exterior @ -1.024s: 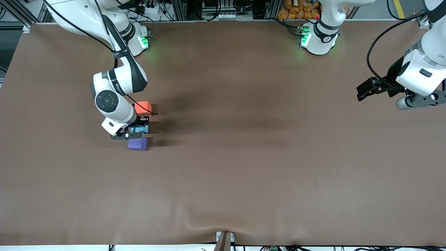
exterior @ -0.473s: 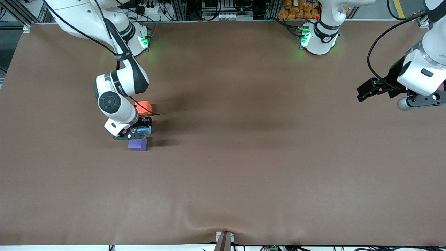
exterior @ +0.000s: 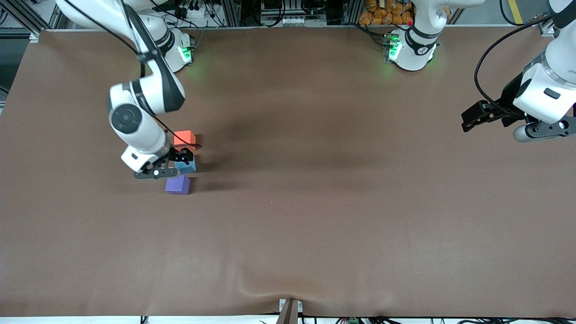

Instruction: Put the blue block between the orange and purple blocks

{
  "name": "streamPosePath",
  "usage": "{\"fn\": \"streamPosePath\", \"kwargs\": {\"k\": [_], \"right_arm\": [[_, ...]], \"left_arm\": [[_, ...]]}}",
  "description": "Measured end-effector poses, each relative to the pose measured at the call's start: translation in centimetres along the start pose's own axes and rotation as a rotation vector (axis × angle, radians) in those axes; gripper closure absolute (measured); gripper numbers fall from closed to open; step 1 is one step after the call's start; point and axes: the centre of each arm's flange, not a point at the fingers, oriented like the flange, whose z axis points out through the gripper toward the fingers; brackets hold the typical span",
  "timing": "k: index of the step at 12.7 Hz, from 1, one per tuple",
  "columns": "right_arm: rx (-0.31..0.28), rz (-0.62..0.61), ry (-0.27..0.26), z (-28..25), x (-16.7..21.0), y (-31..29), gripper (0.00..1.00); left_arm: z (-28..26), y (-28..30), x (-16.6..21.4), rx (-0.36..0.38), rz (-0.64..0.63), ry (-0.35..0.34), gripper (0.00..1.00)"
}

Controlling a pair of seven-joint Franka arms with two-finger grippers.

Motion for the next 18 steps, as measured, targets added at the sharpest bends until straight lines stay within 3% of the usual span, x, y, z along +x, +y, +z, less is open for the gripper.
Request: {"fn": "streamPosePath", "kwargs": {"k": [3,6,8,12,15,18], "right_arm": [[0.026,-0.026,0.022,-7.7,0.1,4.5,0.0],[0.163,-0.013,-0.001,-13.7,-0.3,13.0,0.0],[0.195,0.022,-0.013,-18.2,-0.8,18.3,0.0],[0.2,0.07,-0.067,-26.8,-2.7,19.7,0.0],[0.142,0.06,-0.1,-30.8,-3.7,16.7,0.0],[0.129,0.063,-0.082,-32.3,-4.2,16.7,0.0]], "left_arm": [[-0.1,0.0,0.0,0.0,0.0,0.001,0.0],[-0.1,-0.1,0.0,0.0,-0.001,0.001,0.0],[-0.1,-0.1,0.0,-0.001,-0.001,0.002,0.0],[-0.1,-0.1,0.0,-0.001,-0.001,0.003,0.0],[-0.1,-0.1,0.0,-0.001,-0.001,0.003,0.0],[-0.1,0.0,0.0,-0.001,-0.001,0.003,0.0]]}}
